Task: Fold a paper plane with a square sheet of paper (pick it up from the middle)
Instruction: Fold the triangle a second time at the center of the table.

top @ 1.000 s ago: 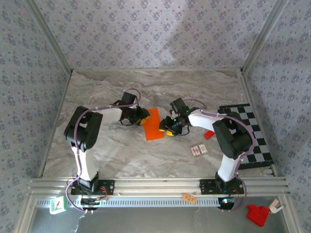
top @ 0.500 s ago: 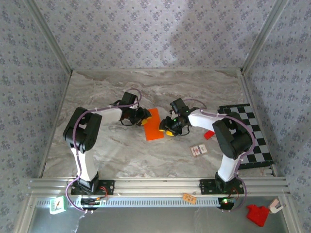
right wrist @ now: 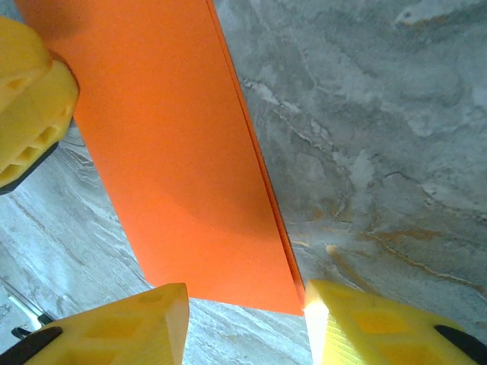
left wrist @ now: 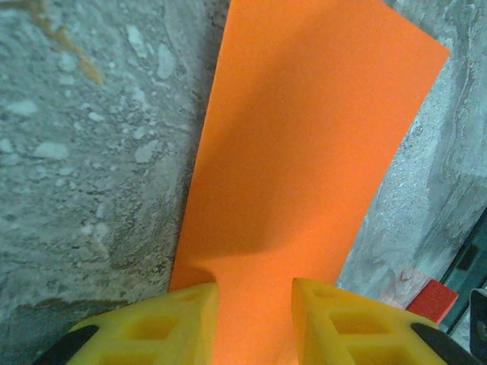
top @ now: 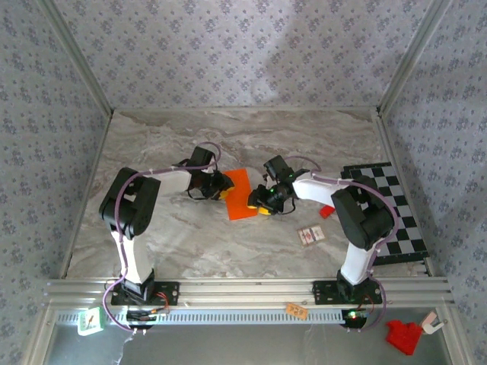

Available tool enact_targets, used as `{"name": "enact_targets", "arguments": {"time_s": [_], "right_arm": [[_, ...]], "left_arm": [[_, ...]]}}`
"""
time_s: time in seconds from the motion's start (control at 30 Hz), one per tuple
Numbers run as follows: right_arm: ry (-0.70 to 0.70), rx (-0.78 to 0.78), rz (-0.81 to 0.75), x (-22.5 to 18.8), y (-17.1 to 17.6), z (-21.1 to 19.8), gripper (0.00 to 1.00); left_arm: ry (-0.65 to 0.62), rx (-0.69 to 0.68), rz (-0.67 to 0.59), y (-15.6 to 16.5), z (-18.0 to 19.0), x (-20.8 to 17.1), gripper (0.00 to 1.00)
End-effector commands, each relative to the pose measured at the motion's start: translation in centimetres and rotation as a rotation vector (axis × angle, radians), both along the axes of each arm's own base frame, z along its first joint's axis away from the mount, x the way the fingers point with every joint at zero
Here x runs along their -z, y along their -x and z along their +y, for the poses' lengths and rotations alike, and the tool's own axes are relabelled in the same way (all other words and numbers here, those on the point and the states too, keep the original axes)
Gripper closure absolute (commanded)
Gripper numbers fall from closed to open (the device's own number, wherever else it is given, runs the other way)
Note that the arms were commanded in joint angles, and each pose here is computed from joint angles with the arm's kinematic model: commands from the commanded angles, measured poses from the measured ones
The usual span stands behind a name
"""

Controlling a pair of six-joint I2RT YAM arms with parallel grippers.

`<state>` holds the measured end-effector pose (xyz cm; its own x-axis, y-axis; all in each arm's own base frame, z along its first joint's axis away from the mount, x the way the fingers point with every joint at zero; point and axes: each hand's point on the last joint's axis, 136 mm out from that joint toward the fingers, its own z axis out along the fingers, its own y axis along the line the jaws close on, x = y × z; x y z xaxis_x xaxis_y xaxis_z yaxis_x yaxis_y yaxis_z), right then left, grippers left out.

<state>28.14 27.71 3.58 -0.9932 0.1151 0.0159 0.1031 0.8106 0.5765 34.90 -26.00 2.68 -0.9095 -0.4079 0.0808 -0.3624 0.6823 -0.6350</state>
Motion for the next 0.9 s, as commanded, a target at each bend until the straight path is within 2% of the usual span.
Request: {"name": "enact_targets", "arguments": {"time_s": [0.0,0.23,0.53,0.87], "right_arm": [[0.027,-0.034,0.027,0.7,0.8,0.1,0.54],[0.024,-0.057,0.034,0.8,1.1,0.5,0.54],[-0.031,-0.048,-0.03,-0.7,0.2,1.1,0.58],[-0.156,-0.033,-0.112,-1.8,-1.3,2.0,0.58]], "left_arm": [[-0.104,-0.025,0.107,2.2,2.0,3.7,0.68],[-0.106,-0.024,0.114,2.3,2.1,4.0,0.68],[-0.103,-0.019,0.116,2.3,2.0,4.1,0.68],[-0.099,-0.007,0.116,2.4,1.9,4.2,0.68]]}}
